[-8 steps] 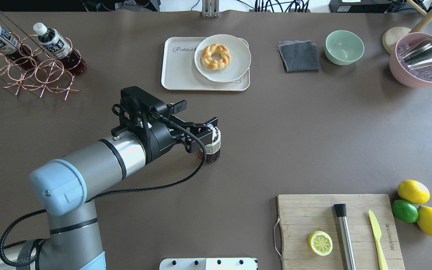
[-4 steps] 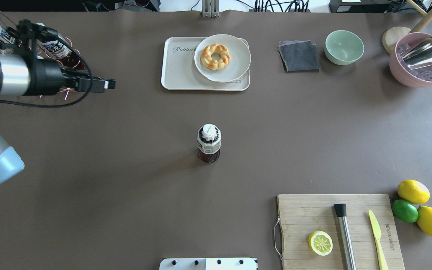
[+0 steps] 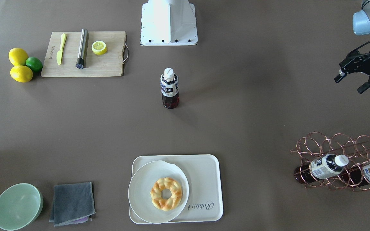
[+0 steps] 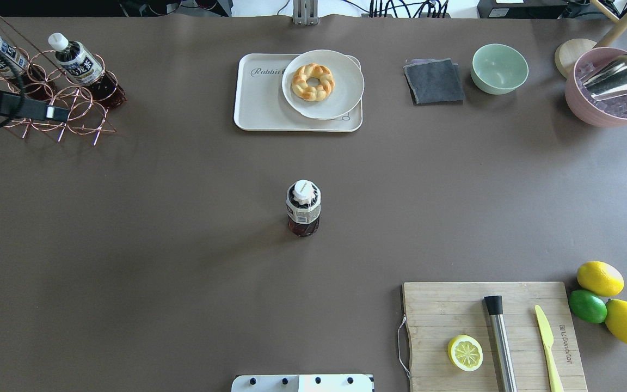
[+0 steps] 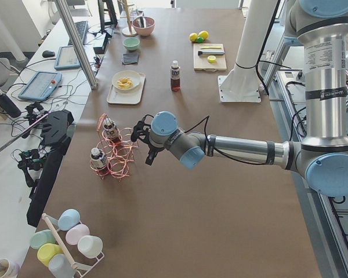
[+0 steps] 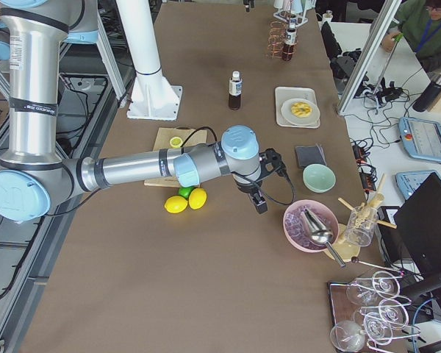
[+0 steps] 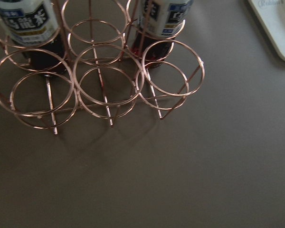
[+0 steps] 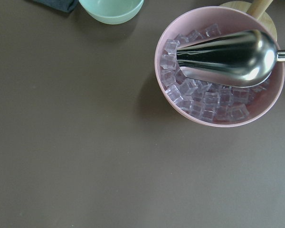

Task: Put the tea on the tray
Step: 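Open the left gripper and withdraw it toward the rack, then move the right gripper toward the standing tea bottle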

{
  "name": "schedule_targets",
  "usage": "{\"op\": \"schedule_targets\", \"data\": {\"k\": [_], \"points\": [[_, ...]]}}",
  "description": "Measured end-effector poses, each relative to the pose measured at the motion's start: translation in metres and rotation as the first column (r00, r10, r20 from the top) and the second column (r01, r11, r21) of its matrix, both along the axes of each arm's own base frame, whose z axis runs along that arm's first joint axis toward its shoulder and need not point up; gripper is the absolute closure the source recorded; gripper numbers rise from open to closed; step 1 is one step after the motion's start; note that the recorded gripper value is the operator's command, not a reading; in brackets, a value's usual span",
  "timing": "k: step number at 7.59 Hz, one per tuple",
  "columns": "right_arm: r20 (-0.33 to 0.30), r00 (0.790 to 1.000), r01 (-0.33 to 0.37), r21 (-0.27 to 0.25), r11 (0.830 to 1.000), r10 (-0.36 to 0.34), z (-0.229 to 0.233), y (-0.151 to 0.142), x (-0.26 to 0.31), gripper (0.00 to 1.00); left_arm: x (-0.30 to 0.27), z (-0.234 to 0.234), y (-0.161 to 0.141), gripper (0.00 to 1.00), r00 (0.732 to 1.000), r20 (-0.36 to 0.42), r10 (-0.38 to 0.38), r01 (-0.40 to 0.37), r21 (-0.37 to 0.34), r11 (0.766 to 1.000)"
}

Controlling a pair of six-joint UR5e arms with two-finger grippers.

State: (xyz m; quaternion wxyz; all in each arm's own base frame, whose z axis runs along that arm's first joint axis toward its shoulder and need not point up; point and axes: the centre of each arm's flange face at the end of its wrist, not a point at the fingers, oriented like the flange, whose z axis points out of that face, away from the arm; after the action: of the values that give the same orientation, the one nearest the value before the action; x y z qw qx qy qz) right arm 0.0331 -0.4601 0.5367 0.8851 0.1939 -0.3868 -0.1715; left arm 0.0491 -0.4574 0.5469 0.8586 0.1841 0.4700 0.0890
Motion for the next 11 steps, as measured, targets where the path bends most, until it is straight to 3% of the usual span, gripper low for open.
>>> {"op": "schedule_targets", "data": {"k": [3,6,7,9,11], "points": [[0.115,0.993,-0.026,-0.022,0.999,0.028,-0.071,-0.013,-0.046,0.00,-0.069,0.022,-0.005,0.01,0.990,0.124,0.064,-0.047,-0.132,0.990],[0.216,0.975,-0.052,-0.004,0.999,0.052,-0.139,-0.027,-0.131,0.00,-0.101,0.034,0.003,0.01,0.987,0.139,0.085,-0.045,-0.272,0.961],[0.250,0.967,-0.064,0.027,0.998,0.056,-0.165,-0.028,-0.163,0.00,-0.107,0.037,0.006,0.01,0.987,0.138,0.078,-0.036,-0.284,0.958],[0.327,0.945,-0.051,0.164,0.985,-0.005,-0.213,-0.016,-0.237,0.00,-0.110,0.039,0.008,0.01,0.988,0.136,0.074,-0.032,-0.292,0.956],[0.418,0.901,-0.013,0.298,0.955,-0.118,-0.252,0.015,-0.299,0.00,-0.110,0.039,0.008,0.01,0.988,0.135,0.074,-0.032,-0.292,0.956]]}}
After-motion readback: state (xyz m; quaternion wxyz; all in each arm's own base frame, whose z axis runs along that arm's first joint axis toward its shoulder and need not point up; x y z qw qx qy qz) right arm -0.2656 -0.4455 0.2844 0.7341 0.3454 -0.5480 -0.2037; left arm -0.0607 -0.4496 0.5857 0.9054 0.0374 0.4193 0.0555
